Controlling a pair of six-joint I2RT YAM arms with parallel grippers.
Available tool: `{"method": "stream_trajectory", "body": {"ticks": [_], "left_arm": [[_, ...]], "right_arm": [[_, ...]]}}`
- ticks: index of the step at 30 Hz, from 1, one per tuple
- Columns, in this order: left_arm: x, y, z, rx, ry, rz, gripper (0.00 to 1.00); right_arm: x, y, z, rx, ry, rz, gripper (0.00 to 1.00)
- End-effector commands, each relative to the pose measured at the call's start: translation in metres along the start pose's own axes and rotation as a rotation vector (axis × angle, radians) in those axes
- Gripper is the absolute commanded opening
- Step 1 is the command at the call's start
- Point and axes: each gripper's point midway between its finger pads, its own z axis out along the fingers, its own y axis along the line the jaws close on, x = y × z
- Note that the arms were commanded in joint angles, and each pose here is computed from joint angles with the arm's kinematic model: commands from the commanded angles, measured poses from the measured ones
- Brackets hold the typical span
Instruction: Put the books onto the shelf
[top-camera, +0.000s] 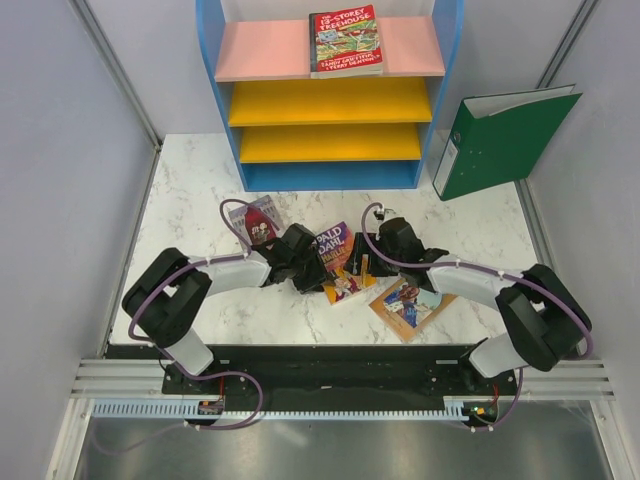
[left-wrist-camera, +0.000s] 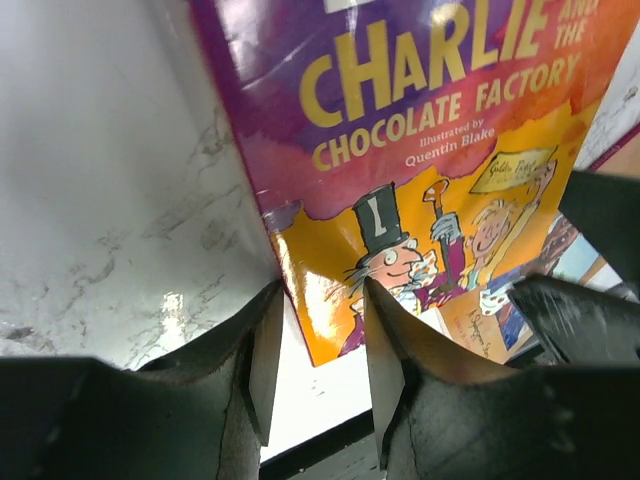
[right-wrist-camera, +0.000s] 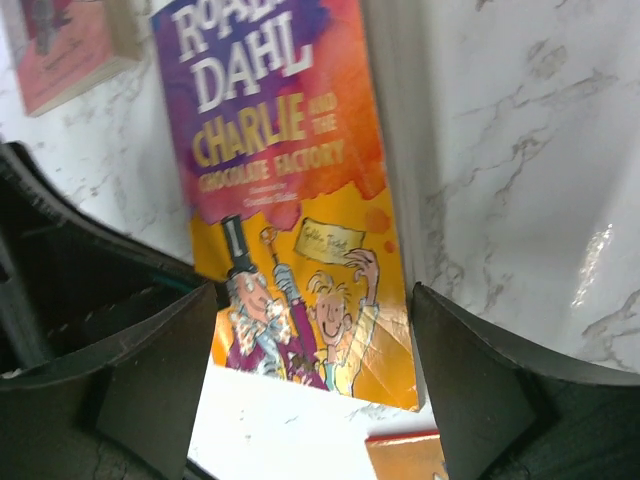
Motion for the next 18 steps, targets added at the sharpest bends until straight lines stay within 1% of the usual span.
{"method": "stream_trajectory", "body": {"ticks": [1, 5, 6, 14, 18], "left_arm": [[-0.018, 0.012, -0.003, -0.068, -0.106, -0.027, 0.45], [-0.021, 0.012, -0.008, -0.076, -0.12, -0.035, 0.45], [-0.027, 0.014, -0.01, -0.088, -0.151, -0.035, 0.45], [-0.037, 0.013, -0.012, -0.11, -0.161, -0.021, 0.45], [-0.039, 0.02, -0.014, -0.127, -0.168, -0.023, 0.45]], "right_arm": [[-0.012, 0.035, -0.021, -0.158, -0.057, 0.013, 0.85], [-0.014, 0.037, -0.025, -0.177, -0.079, 0.018, 0.84], [-0.015, 0.038, -0.026, -0.185, -0.086, 0.018, 0.84], [0.0, 0.039, -0.012, -0.208, -0.016, 0.037, 0.81], [-0.003, 0.043, -0.016, -0.23, -0.037, 0.041, 0.8]]}}
